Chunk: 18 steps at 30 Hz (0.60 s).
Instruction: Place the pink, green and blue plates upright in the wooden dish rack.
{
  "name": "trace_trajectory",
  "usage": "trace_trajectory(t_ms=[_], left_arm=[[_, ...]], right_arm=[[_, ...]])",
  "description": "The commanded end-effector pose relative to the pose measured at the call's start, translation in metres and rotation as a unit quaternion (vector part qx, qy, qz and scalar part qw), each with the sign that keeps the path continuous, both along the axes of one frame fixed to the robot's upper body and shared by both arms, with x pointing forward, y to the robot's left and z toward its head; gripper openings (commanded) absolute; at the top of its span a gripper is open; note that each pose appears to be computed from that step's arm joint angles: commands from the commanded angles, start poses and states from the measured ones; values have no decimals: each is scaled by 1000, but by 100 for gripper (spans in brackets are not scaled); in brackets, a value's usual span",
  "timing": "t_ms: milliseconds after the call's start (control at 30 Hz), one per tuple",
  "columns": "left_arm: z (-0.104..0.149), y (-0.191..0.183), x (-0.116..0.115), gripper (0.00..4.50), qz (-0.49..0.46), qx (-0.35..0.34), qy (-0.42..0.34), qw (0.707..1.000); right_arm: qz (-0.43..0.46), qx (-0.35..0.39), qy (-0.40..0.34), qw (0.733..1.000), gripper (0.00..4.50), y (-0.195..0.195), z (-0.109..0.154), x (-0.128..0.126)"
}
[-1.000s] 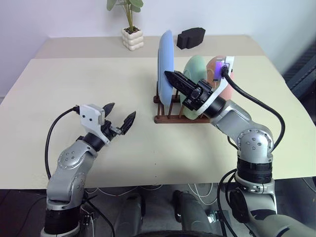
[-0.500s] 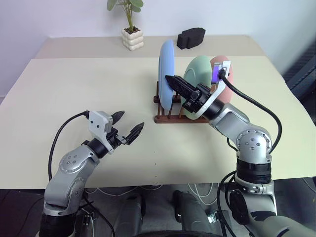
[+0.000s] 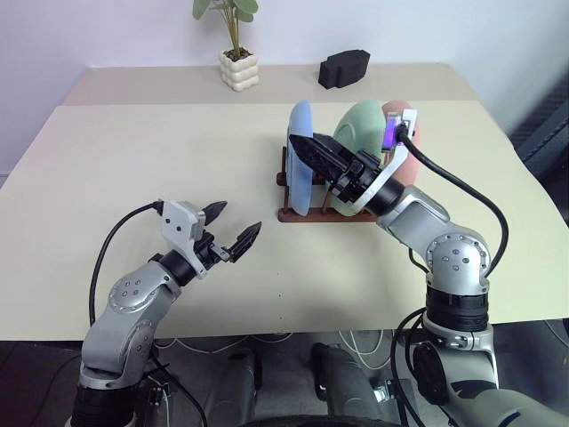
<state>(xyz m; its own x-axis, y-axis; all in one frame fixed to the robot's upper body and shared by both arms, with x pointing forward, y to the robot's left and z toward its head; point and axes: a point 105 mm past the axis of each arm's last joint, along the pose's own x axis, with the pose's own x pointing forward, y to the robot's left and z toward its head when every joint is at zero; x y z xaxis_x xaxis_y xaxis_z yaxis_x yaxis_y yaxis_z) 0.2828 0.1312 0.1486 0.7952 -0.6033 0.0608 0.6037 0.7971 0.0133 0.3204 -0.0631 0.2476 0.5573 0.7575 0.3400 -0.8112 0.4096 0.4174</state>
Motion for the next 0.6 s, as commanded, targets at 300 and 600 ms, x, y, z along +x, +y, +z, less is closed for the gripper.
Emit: trace_trajectory(t_ms=[300,600], left_arm=[[8,-7,-5,450,-15,-2,-18,1000],[4,-13,-9,450,-36,3,-10,999]], right_arm=[[-18,-39,-139,989,444,3,53,-16],[-56,-172,-258,949,310,-49,79,-26]])
